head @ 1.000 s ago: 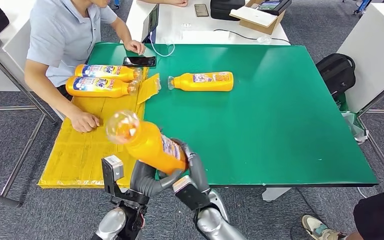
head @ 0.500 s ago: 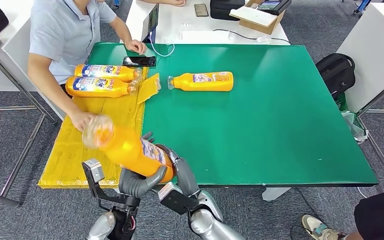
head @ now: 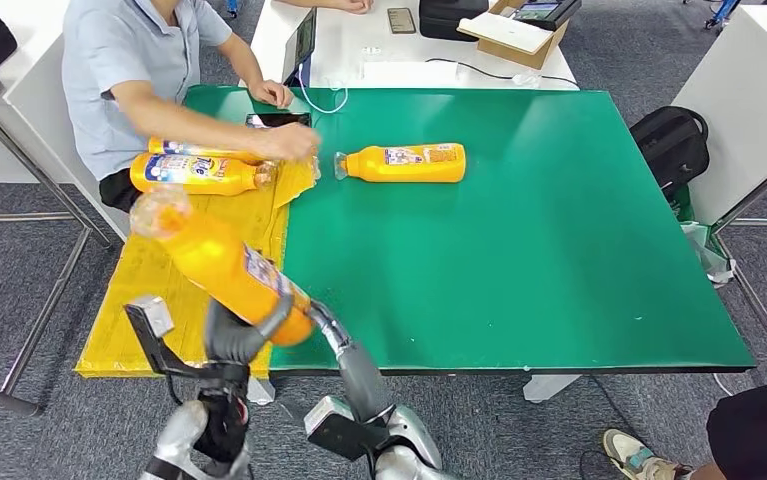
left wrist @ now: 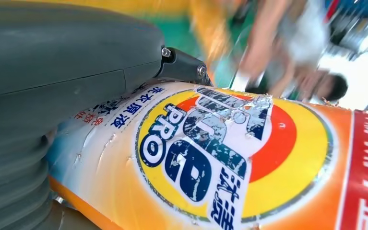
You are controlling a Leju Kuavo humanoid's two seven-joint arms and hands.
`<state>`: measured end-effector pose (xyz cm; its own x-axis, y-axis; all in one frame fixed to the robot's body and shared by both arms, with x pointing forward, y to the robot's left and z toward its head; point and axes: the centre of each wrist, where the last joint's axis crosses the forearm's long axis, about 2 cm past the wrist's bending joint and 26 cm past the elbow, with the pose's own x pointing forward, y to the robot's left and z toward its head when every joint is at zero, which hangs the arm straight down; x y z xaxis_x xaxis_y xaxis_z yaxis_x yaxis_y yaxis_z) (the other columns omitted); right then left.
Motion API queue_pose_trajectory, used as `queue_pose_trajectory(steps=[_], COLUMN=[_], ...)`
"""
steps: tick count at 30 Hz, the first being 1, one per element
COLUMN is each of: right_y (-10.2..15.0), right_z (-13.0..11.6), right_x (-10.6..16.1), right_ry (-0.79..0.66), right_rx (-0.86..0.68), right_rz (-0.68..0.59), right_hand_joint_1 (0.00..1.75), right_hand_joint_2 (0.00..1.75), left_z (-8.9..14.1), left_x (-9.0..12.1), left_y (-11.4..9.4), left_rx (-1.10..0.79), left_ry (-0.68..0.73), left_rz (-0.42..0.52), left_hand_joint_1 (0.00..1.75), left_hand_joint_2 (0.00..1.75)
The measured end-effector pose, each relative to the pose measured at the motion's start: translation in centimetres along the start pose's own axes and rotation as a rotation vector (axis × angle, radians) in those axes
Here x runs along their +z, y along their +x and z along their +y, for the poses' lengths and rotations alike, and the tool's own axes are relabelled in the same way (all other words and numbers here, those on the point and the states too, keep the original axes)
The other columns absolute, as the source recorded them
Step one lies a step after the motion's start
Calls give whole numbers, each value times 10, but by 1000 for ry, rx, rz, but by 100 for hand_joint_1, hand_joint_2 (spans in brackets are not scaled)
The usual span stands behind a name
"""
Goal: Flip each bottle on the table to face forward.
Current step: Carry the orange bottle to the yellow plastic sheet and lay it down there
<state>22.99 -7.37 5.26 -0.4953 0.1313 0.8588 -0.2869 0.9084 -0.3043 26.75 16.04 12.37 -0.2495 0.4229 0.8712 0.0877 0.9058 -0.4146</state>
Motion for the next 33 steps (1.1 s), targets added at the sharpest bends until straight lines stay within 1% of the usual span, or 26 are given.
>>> queue_pose_trajectory(steps=[2, 4, 6, 7, 9, 11, 13, 15, 17, 20, 22, 23, 25, 26, 27, 29, 30, 31, 33], right_y=[2, 5, 6, 7, 8, 8, 9, 9, 10, 10, 11, 11, 12, 12, 12, 12, 12, 12, 11], right_z=[0, -2, -5, -7, -9, -10, -10, -9, -8, -7, -6, -6, -5, -5, -4, -4, -5, -5, -5], right_x=[5, 10, 15, 17, 21, 24, 25, 25, 25, 24, 23, 23, 22, 22, 22, 22, 22, 22, 23], right_ry=[-21, -41, -61, -70, -79, -73, -58, -42, -27, -12, -3, 0, 2, 3, 3, 2, 0, -3, -6], right_rx=[-24, -40, -36, -31, -32, -47, -70, -94, -115, -141, -153, -157, -163, -166, -170, -178, -182, -186, -194], right_rz=[5, 4, -2, -5, -8, -5, -3, -3, -3, -3, -3, -4, -5, -5, -5, -2, 1, 3, 9], right_hand_joint_1=[0, 0, 0, 0, 0, 0, 0, 0, 0, 0, 0, 0, 0, 0, 0, 0, 0, 0, 0], right_hand_joint_2=[0, 0, 0, 0, 0, 0, 0, 0, 0, 0, 0, 0, 0, 0, 0, 0, 0, 0, 0], left_z=[12, 25, 34, 38, 47, 55, 64, 73, 81, 93, 98, 99, 101, 101, 102, 103, 104, 106, 111], left_x=[-8, -14, -20, -23, -29, -36, -44, -54, -64, -76, -86, -91, -100, -103, -105, -110, -111, -112, -112], left_y=[4, 9, 16, 19, 21, 19, 13, 3, -7, -21, -25, -25, -24, -23, -23, -22, -22, -21, -21], left_rx=[-173, -449, -707, -799, -961, -1132, -1296, -1444, -1562, -1670, -1699, -1707, -1716, -1719, -1718, -1714, -1709, -1698, -1624], left_ry=[62, 133, 174, 181, 176, 152, 100, 33, -35, -134, -174, -184, -194, -197, -199, -198, -197, -200, -229], left_rz=[-85, -227, -360, -391, -387, -346, -283, -194, -86, 123, 239, 277, 320, 338, 357, 395, 405, 410, 409], left_hand_joint_1=[175, 175, 175, 175, 175, 175, 175, 175, 175, 175, 175, 175, 172, 155, 121, 36, 10, 0, 0], left_hand_joint_2=[175, 175, 175, 175, 175, 175, 175, 175, 175, 175, 175, 175, 175, 175, 175, 175, 175, 175, 175])
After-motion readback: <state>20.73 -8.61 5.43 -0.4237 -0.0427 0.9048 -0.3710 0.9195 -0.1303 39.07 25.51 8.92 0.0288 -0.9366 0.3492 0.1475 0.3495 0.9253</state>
